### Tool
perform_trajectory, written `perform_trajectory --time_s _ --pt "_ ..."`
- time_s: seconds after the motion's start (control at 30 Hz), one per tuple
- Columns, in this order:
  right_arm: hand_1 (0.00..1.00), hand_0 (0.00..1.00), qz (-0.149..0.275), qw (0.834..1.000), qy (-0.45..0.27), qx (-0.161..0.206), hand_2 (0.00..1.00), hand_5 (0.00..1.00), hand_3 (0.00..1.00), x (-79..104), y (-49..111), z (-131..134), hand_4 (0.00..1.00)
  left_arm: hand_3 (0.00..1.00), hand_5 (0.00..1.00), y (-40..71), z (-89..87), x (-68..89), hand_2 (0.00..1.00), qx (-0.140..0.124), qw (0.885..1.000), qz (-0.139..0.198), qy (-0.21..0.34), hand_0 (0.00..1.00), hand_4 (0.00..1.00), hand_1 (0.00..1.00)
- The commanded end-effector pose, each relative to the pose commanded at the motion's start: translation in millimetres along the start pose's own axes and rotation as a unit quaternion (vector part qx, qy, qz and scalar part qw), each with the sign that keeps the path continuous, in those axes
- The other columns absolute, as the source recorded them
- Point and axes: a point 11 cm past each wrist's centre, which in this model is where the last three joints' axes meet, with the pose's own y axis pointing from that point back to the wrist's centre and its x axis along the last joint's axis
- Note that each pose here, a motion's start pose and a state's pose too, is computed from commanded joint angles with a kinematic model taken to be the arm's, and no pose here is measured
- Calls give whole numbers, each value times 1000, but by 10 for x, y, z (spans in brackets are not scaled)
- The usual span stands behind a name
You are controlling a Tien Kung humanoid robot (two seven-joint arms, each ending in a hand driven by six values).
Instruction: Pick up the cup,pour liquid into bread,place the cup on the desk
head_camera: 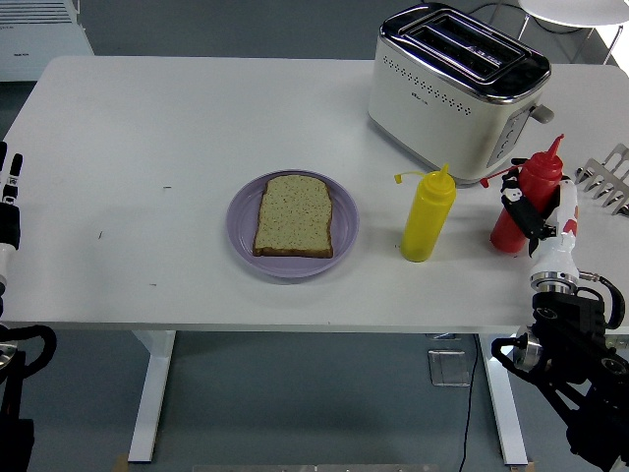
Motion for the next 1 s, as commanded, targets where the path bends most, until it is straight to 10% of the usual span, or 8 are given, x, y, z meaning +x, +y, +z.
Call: perform_trajectory --time_s 1.0 --pt "403 366 -18 1000 23 -6 461 165 524 -10 150 119 579 719 998 8 -7 10 728 1 1000 1 0 808 490 741"
